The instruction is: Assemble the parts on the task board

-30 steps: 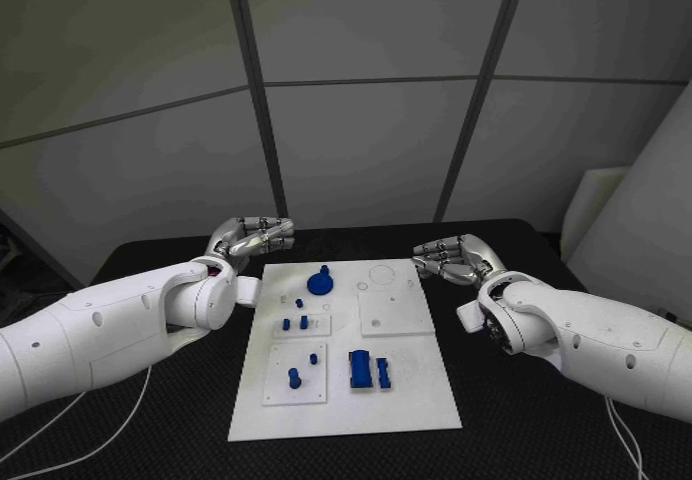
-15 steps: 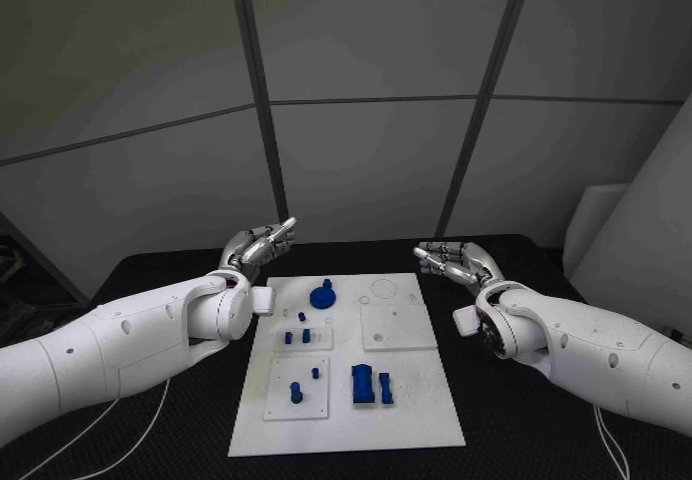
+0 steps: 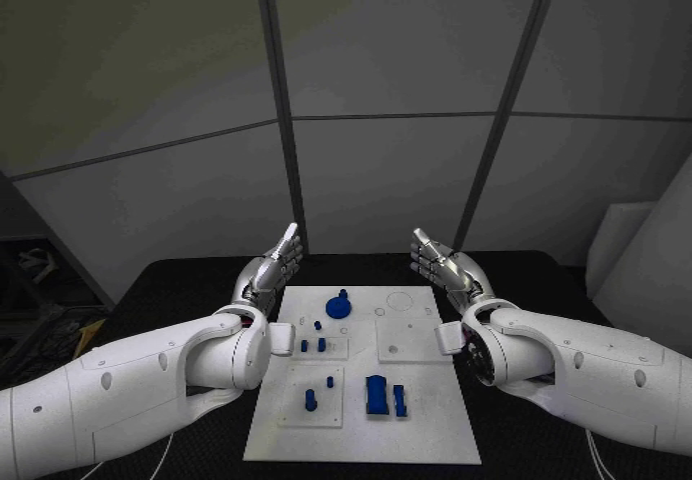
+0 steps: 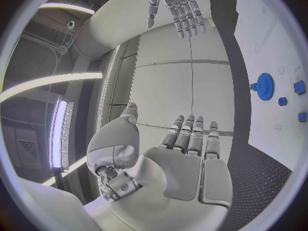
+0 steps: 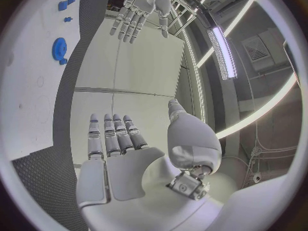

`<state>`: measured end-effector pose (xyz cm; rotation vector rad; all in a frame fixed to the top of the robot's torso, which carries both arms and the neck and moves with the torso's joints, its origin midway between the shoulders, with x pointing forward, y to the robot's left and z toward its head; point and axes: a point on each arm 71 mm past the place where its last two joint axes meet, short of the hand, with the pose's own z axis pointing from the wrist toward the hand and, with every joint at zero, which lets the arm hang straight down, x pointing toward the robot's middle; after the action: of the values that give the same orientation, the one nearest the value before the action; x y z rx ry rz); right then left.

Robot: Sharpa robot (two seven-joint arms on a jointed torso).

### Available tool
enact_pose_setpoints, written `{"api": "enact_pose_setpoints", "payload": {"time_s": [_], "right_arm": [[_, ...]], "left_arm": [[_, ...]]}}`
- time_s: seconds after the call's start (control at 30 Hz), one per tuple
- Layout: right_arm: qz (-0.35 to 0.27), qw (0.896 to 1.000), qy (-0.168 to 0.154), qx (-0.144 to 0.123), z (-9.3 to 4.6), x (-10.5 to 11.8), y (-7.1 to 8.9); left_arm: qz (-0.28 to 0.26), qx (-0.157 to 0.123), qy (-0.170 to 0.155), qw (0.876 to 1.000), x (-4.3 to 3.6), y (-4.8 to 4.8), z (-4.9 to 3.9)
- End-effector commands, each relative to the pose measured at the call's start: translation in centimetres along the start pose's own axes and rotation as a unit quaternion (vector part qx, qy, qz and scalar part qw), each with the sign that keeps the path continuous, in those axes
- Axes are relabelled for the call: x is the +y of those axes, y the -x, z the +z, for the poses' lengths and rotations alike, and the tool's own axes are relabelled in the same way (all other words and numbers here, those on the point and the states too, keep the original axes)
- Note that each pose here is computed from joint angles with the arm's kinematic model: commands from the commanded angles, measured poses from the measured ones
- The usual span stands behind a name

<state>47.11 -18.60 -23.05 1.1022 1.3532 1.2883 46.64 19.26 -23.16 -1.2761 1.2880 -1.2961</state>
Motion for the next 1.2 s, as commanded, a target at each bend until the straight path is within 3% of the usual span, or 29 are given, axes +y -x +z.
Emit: {"api": "enact_pose_setpoints", "payload": {"time_s": [0.03,1.2], "right_arm": [[0.023,0.997,0.005,-0.067,-0.7,0.47,0.61],[0.027,0.997,0.004,-0.071,-1.03,0.6,0.51]], "left_arm": [[0.033,-0.034,-0.034,0.998,-0.69,-0.05,-0.45],[0.034,-0.034,-0.034,0.998,-0.71,-0.12,-0.51]]}}
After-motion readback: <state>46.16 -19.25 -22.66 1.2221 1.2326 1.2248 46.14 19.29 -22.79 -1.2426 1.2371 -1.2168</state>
